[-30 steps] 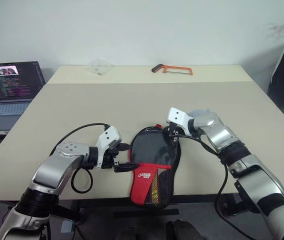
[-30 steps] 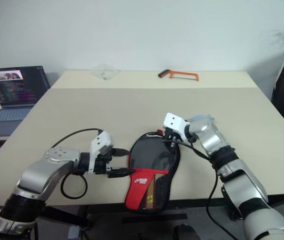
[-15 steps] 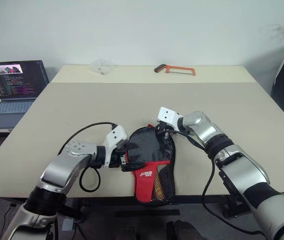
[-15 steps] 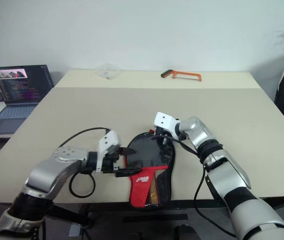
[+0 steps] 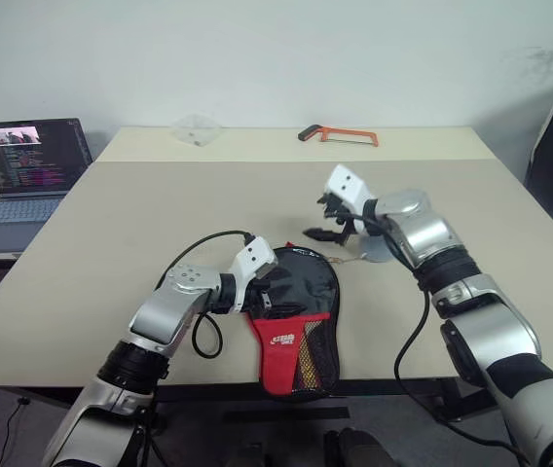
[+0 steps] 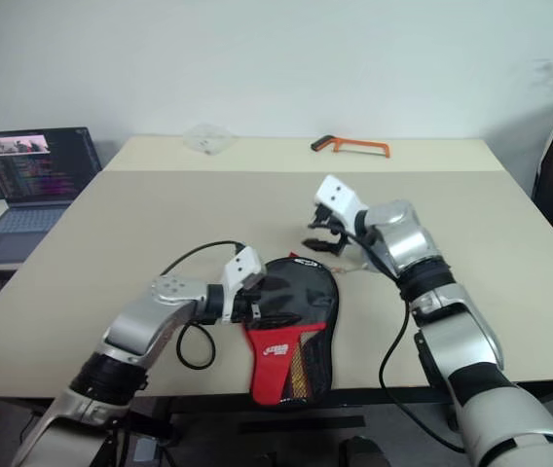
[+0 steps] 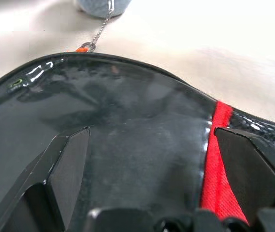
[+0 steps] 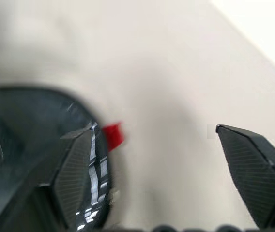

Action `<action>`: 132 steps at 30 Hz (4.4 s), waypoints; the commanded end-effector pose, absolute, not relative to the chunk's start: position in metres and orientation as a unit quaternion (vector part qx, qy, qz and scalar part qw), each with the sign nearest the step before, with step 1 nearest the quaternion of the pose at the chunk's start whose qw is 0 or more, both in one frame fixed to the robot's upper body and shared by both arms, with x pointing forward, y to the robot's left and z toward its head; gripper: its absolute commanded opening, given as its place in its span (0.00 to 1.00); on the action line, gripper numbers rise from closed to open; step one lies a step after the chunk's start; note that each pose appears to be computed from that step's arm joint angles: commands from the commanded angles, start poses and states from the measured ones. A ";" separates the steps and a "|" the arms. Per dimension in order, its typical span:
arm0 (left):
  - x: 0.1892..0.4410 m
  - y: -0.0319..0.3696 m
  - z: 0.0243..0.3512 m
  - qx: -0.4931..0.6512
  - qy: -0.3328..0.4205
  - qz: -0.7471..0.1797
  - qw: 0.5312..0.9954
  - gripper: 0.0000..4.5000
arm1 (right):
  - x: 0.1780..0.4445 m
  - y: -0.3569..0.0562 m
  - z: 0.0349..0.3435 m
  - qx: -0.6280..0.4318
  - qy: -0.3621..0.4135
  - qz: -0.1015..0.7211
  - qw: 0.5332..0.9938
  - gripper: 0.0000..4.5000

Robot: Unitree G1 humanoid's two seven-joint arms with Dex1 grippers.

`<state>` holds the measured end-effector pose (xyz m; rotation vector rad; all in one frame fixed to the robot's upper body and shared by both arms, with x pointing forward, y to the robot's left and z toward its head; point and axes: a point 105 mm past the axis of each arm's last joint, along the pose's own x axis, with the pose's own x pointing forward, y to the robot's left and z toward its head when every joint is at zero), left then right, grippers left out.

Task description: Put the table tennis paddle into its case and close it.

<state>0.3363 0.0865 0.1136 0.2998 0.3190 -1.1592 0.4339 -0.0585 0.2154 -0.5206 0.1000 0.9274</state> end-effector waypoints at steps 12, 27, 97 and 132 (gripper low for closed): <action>0.345 0.062 0.071 0.154 0.174 -0.552 0.801 1.00 | 0.439 -0.185 0.208 -0.057 0.201 0.286 0.935 0.99; 0.342 0.059 0.062 0.155 0.185 -0.550 0.800 1.00 | 0.434 -0.168 0.155 -0.016 0.270 0.289 0.918 0.99; 0.336 0.051 0.063 0.129 0.195 -0.633 0.738 1.00 | 0.254 -0.147 0.145 -0.356 0.207 0.597 0.689 0.04; 0.248 0.301 0.202 0.168 0.275 -0.448 0.834 1.00 | 0.253 -0.231 0.224 -0.258 0.209 0.521 0.787 0.99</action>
